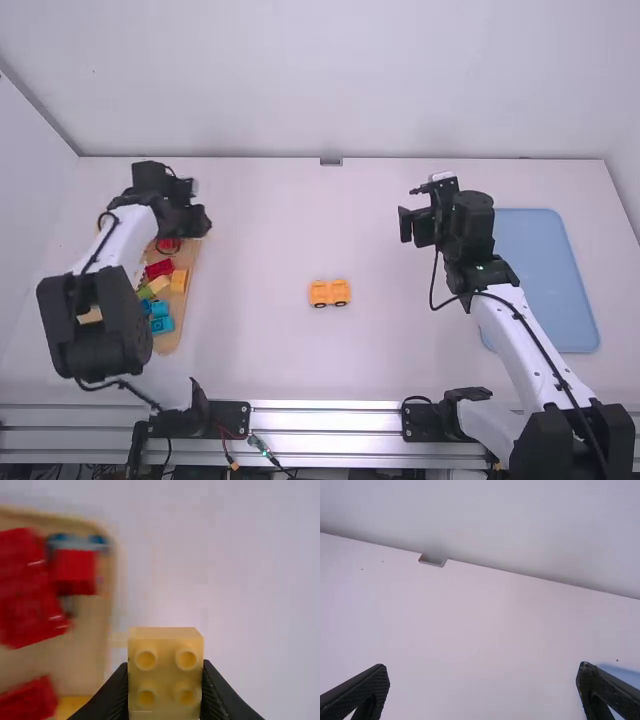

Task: Assemble lego blocks to make yellow taxi

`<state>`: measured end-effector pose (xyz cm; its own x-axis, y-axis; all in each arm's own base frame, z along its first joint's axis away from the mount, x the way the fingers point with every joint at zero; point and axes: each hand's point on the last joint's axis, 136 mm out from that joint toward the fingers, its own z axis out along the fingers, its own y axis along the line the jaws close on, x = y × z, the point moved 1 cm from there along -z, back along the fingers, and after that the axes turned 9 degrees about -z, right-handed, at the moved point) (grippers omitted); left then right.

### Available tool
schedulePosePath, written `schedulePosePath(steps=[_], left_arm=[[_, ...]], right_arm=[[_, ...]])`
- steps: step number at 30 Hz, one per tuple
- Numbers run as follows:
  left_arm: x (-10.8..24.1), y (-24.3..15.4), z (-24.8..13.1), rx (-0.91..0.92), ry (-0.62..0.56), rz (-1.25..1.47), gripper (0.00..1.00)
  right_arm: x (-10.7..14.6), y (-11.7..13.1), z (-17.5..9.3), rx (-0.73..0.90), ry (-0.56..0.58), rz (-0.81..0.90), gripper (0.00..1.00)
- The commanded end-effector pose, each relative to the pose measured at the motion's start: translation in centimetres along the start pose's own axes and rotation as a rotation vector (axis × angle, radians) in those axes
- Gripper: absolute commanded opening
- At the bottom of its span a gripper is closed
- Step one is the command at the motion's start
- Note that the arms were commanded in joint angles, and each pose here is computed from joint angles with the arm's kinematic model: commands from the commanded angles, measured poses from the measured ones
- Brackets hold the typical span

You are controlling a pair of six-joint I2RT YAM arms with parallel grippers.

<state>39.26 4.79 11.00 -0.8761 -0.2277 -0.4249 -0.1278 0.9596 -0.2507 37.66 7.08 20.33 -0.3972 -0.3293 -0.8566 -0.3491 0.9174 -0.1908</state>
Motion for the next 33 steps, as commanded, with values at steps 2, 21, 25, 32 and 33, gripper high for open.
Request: schedulePosePath(steps=[2, 21, 25, 32, 33], left_arm=[[3.9, -6.7, -0.8, 0.179, 0.042, 0.496, 0.02], [16.5, -13.0, 4.0, 0.429, 0.177, 1.462, 0.02], [17.4, -12.7, 5.1, 0.449, 0.22, 1.449, 0.02], [17.9, -12.5, 6.8, 0.473, 0.259, 1.412, 0.02], [17.9, -12.7, 6.9, 0.481, 0.249, 1.407, 0.02]], right_arm=[[-1.4, -0.3, -0.2, 0.001, -0.026, 0.008, 0.99], [-0.2, 0.2, -0.2, -0.022, 0.027, 0.018, 0.99], [-0.2, 0.4, -0.2, -0.035, 0.023, 0.018, 0.99], [-0.2, 0.5, -0.2, -0.036, 0.023, 0.019, 0.99], [-0.2, 0.5, -0.2, -0.036, 0.023, 0.018, 0.99]])
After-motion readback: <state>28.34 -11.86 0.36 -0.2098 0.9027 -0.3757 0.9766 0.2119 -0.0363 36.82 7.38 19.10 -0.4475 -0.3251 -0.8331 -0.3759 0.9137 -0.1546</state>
